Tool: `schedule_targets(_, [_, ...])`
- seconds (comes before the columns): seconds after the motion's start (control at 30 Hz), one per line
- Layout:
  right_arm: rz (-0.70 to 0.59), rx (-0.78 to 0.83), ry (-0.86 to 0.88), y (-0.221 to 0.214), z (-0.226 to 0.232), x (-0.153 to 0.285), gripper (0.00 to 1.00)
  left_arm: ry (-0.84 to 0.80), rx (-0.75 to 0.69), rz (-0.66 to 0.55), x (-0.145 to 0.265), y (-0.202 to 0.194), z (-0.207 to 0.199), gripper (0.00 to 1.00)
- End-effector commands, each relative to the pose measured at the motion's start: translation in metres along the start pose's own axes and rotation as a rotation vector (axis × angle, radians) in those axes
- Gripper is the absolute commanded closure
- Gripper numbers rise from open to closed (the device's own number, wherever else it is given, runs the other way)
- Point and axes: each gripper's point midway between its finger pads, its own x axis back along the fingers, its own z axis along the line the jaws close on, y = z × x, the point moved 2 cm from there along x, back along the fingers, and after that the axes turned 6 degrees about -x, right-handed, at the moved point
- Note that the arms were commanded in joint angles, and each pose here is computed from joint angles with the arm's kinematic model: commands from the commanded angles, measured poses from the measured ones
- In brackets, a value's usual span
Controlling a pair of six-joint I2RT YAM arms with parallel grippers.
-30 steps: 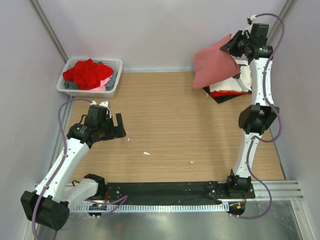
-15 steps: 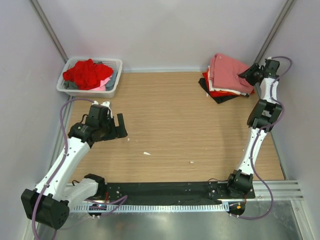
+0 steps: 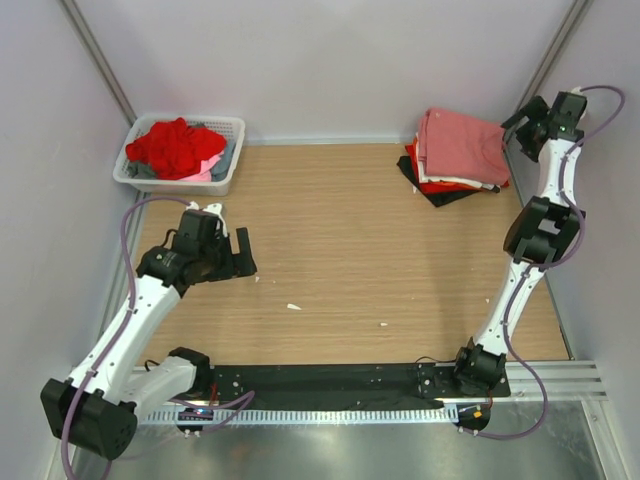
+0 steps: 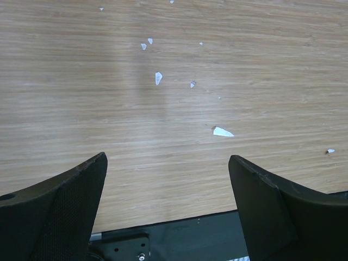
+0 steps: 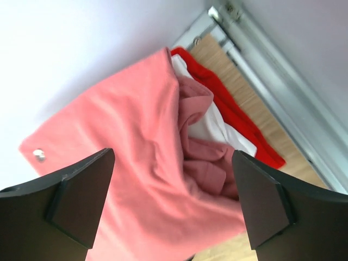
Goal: Fold and stack the t-shirts
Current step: Neatly place the folded tshirt to the corner
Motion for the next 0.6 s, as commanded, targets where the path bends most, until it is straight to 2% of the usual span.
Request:
schedule_targets(0.0, [-0.305, -0.012, -0.012, 0.098, 0.028, 0.094, 0.03, -0.038, 0.002, -0.067, 0.007, 0.010, -0.007, 0.06])
schedule_targets(0.1, [-0.352, -0.001, 0.023, 0.109, 0.054, 0.152, 0.03, -0.045, -0.001, -0.089, 0.011, 0.011, -0.007, 0.04])
schedule_targets(0.17, [-0.327, -0.009, 0.016, 0.095, 0.050, 0.162, 0.03, -0.042, 0.000, -0.097, 0.012, 0.011, -0.006, 0.02])
schedule_targets(0.2, [-0.320, -0.014, 0.039, 0.090, 0.054, 0.169, 0.02, -0.048, -0.002, -0.106, 0.014, 0.013, -0.007, 0.02])
schedule_targets(0.23, [-0.374, -0.002, 0.125, 0.097, 0.076, 0.196, 0.02, -0.051, -0.003, -0.107, 0.015, 0.012, -0.008, 0.02])
schedule_targets(0.27, [-0.305, -0.024, 0.137, 0.073, 0.069, 0.185, 0.02, -0.052, -0.004, -0.110, 0.016, 0.012, -0.007, 0.02])
schedule_targets(0.33, [-0.251, -0.001, 0.259, 0.052, 0.095, 0.205, 0.03, -0.056, -0.005, -0.117, 0.017, 0.013, -0.008, 0.02])
schedule_targets(0.4, [-0.142, 0.057, 0.289, 0.001, 0.107, 0.197, 0.04, -0.052, -0.005, -0.119, 0.018, 0.013, -0.007, 0.02])
schedule_targets(0.43, [-0.155, 0.102, 0.313, -0.009, 0.118, 0.209, 0.05, -0.053, -0.006, -0.124, 0.018, 0.014, -0.008, 0.02])
schedule_targets(0.5, [-0.102, 0.188, 0.312, -0.053, 0.123, 0.202, 0.05, -0.055, -0.006, -0.130, 0.020, 0.014, -0.008, 0.02])
schedule_targets(0.53, [-0.129, 0.188, 0.328, -0.053, 0.127, 0.210, 0.05, -0.054, -0.006, -0.130, 0.020, 0.014, -0.007, 0.02])
schedule_targets(0.57, [-0.094, 0.172, 0.334, -0.065, 0.121, 0.206, 0.06, -0.057, -0.006, -0.139, 0.022, 0.014, -0.008, 0.01])
